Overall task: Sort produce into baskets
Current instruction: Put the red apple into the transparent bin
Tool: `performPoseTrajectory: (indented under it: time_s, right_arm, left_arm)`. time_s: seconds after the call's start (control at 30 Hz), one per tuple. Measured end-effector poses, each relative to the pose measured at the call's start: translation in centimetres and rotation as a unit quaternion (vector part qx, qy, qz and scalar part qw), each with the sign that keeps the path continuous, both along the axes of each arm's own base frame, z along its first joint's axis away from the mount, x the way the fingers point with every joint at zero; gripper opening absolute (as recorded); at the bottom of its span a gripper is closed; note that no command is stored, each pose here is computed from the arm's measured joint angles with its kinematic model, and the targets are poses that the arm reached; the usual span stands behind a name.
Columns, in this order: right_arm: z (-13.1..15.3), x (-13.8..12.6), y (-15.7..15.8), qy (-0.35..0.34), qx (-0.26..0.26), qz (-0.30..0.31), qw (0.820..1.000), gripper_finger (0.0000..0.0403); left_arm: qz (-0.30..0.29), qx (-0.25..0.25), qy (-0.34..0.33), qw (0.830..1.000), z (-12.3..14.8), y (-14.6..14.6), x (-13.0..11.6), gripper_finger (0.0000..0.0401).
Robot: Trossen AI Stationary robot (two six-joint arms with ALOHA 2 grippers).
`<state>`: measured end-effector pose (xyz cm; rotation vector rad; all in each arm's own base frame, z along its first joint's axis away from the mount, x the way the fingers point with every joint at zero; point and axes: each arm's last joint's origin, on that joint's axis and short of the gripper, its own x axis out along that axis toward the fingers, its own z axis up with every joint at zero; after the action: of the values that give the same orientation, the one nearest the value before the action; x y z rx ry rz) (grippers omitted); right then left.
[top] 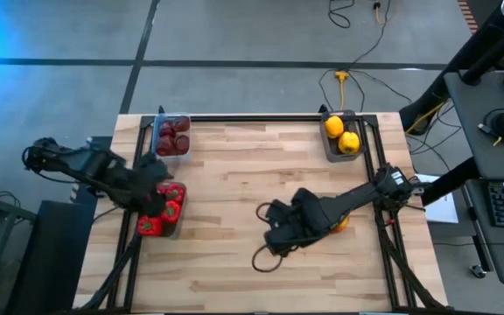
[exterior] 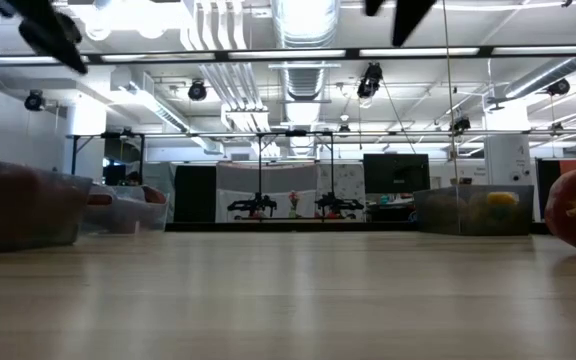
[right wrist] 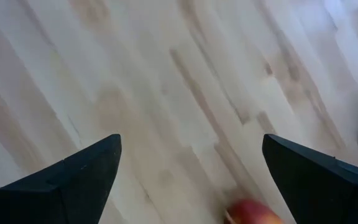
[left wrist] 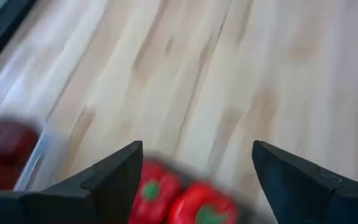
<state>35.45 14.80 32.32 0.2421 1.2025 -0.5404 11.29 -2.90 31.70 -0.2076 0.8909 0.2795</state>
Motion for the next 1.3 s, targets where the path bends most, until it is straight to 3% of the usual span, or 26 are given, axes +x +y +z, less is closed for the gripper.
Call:
performPoseTrajectory:
  time_s: [0.1, 0.27, 0.37, 0.47, 0.57, 0.67, 0.73, 0.8, 0.9, 1.07, 1.17, 1.3]
  right_arm:
    - [-0.6, -1.2, 0.4, 0.035, 0.0, 0.026, 0.999, 0.0382]
    - [0.0, -4.1, -1.1, 0.051, 0.0, 0.046, 0.998, 0.0382]
    - [0.4, -6.4, -2.4, 0.039, 0.002, 0.028, 0.999, 0.0382]
    - [-0.2, -8.4, -3.3, 0.021, 0.009, 0.027, 0.999, 0.0382]
    - [-1.9, -9.8, -3.9, 0.022, 0.012, 0.063, 0.998, 0.0382]
    - [-4.0, -10.7, -4.0, 0.057, 0.054, 0.098, 0.992, 0.0382]
    - [-4.9, -11.5, -3.9, 0.083, 0.065, 0.116, 0.988, 0.0382]
    - [-5.7, -12.0, -3.6, 0.098, 0.043, 0.152, 0.983, 0.0382]
    - [-7.4, -12.4, -3.2, 0.142, 0.027, 0.227, 0.963, 0.0382]
    - [-8.5, -12.6, -2.9, 0.191, 0.059, 0.315, 0.928, 0.0382]
    - [-8.6, -12.6, -2.9, 0.205, 0.037, 0.373, 0.904, 0.0382]
    - [-8.9, -12.6, -3.3, 0.214, 0.015, 0.406, 0.888, 0.0382]
  left_arm:
    - [-0.007, -0.031, -0.111, 0.993, 1.2, 0.2, -0.5, 0.0278]
    - [-0.01, -0.078, -0.264, 0.961, 2.3, -0.2, 0.5, 0.0264]
    - [-0.002, -0.065, -0.327, 0.943, 2.0, -0.6, 2.3, 0.0258]
    - [0.045, -0.016, -0.369, 0.928, 0.8, -0.9, 4.2, 0.0256]
    - [0.055, 0.062, -0.373, 0.924, -0.4, -1.2, 5.9, 0.0256]
    - [0.076, 0.12, -0.373, 0.917, -0.7, -1.2, 7.4, 0.0256]
    - [0.051, 0.169, -0.357, 0.917, -0.3, -1.4, 8.2, 0.0256]
    - [0.023, 0.212, -0.331, 0.919, -0.2, -1.7, 8.8, 0.0256]
    - [0.021, 0.22, -0.318, 0.922, -0.1, -1.8, 9.8, 0.0256]
    - [0.014, 0.237, -0.305, 0.922, 0.0, -1.9, 10.5, 0.0255]
    - [0.001, 0.252, -0.29, 0.923, -0.5, -2.0, 10.7, 0.0255]
    - [-0.008, 0.26, -0.264, 0.929, -1.4, -2.0, 10.9, 0.0258]
